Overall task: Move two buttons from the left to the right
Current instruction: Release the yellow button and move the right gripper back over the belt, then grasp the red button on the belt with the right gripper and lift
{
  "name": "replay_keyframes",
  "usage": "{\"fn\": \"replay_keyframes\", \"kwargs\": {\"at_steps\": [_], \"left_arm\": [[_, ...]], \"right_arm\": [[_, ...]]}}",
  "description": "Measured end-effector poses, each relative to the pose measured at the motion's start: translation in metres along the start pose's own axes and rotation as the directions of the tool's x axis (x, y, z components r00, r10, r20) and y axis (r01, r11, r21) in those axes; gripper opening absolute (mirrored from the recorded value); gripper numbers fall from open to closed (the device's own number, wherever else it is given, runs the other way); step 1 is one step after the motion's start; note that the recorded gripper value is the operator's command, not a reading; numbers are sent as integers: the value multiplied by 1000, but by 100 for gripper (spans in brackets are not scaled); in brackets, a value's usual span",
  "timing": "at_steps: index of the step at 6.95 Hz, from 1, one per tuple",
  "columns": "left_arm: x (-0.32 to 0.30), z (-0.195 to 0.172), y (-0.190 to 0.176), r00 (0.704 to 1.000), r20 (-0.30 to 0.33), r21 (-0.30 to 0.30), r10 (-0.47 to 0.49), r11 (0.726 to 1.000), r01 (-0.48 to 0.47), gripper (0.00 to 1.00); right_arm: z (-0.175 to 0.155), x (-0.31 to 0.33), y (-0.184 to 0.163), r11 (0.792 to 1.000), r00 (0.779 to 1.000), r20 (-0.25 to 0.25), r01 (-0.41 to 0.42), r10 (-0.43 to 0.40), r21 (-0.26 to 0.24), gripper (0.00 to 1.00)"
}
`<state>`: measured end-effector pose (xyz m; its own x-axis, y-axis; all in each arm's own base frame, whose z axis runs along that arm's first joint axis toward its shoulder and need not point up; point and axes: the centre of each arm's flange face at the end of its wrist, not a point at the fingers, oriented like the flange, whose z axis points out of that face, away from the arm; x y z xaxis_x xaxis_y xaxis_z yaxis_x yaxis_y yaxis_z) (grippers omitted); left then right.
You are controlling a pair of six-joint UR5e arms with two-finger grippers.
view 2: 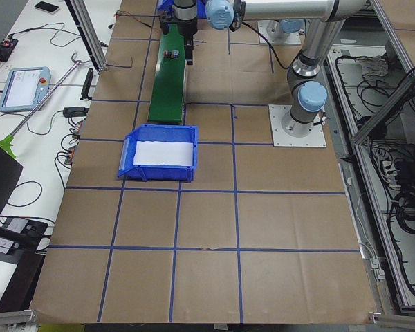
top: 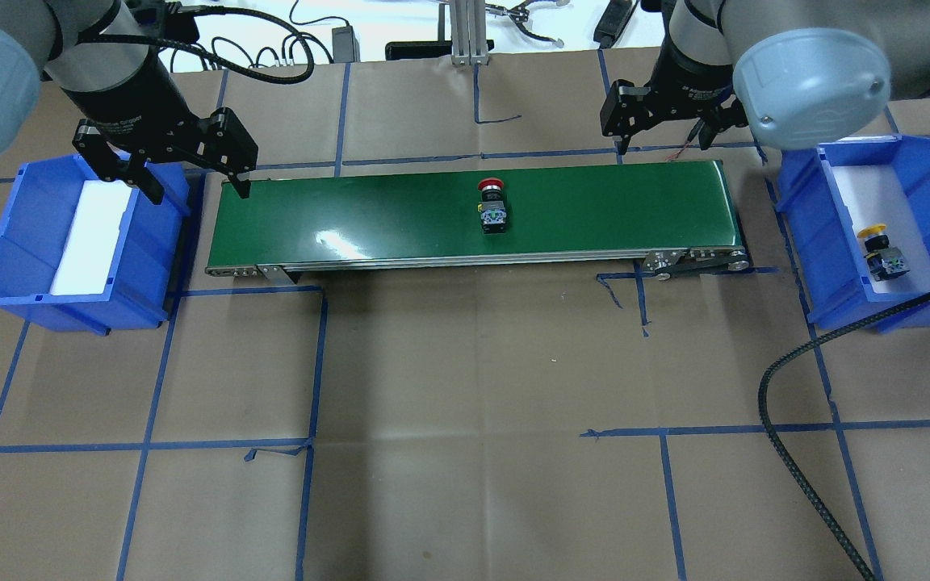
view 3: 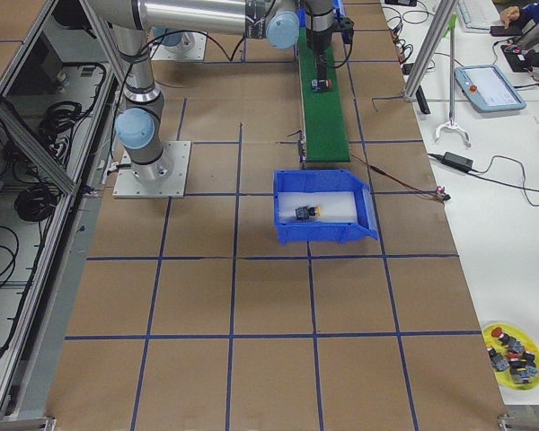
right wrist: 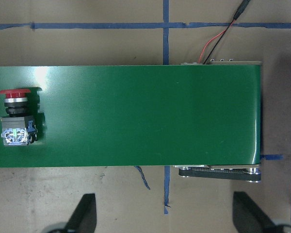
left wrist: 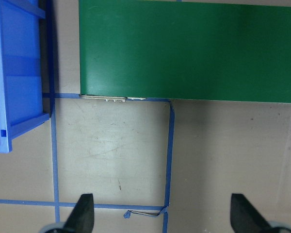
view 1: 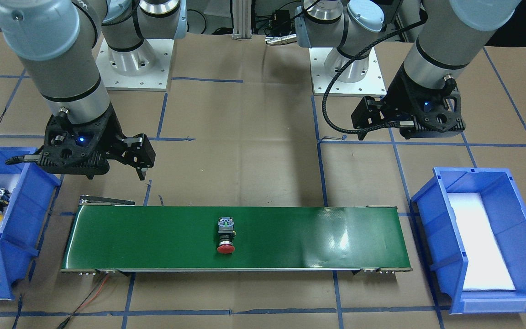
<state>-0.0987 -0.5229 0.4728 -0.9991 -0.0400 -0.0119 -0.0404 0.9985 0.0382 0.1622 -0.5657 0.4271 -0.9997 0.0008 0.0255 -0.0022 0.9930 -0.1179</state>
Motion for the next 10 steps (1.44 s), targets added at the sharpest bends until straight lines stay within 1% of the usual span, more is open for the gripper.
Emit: {"fn": "replay_keyframes", "kwargs": {"at_steps": [2, 3, 5, 10], "left_arm": [[0, 0, 0, 1000, 0, 0, 0, 1000, 0, 100], [0, 0, 0, 1000, 0, -1, 0, 1000, 0, 100], [0, 0, 0, 1000, 0, 0, 0, 1000, 0, 100], [0, 0, 0, 1000, -1, -1, 0, 1000, 0, 100]], "right_arm": [[8, -4, -6, 1000, 1000, 2, 2, -2, 21, 100], [12, -5, -8, 1000, 1000, 3, 2, -2, 23, 100], [28, -11, -12, 1000, 1000, 5, 6, -6, 2, 100], [72, -41, -22, 999, 999, 9, -39, 39, -16, 99]]}}
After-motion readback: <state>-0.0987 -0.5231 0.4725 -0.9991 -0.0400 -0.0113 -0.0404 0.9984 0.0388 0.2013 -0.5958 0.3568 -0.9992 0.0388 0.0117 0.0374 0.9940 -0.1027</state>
